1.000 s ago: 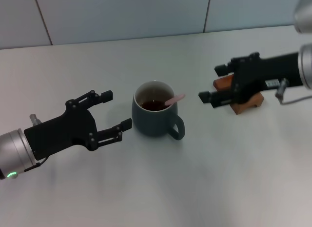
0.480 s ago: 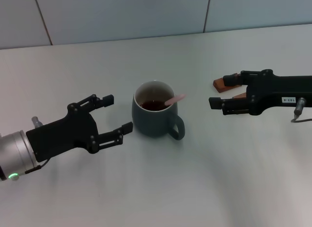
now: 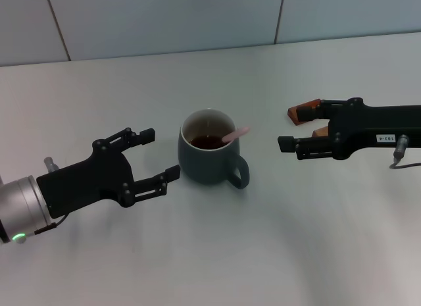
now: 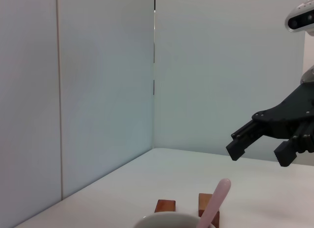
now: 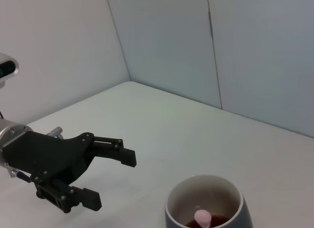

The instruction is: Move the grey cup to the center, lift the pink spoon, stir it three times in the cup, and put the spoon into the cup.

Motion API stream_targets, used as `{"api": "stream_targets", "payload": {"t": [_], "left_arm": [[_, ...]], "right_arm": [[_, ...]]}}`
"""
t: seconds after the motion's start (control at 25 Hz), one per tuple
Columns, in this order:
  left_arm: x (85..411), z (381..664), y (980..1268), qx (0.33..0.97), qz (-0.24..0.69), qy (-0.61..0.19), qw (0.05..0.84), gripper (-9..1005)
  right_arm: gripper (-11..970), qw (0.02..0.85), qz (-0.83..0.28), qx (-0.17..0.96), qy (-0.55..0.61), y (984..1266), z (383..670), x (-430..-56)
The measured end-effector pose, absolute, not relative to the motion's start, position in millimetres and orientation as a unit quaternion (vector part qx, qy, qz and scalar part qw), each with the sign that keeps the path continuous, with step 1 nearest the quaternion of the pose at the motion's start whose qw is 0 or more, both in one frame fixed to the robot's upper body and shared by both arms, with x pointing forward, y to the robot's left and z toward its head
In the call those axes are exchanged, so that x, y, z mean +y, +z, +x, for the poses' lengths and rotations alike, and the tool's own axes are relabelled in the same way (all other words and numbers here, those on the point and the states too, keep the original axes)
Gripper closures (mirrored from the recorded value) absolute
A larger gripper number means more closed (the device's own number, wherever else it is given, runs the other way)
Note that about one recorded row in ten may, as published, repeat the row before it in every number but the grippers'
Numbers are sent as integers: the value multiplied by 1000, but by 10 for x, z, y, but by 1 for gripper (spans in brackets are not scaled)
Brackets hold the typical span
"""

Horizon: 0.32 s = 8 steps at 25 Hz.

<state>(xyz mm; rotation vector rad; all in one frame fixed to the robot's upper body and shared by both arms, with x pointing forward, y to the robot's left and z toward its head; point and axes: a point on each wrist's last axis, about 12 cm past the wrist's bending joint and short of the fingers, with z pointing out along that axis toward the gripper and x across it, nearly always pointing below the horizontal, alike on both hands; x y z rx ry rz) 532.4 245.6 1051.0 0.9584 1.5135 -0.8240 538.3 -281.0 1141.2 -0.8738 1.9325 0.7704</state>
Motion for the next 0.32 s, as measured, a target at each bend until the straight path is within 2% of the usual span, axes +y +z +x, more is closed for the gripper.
{"api": "stream_targets", "payload": {"t": [0.32], "left_arm": [[2452, 5322, 10507, 640, 405, -350, 551, 156]], "right_arm": [[141, 423, -350, 774, 314, 11399, 5369, -2804]]}}
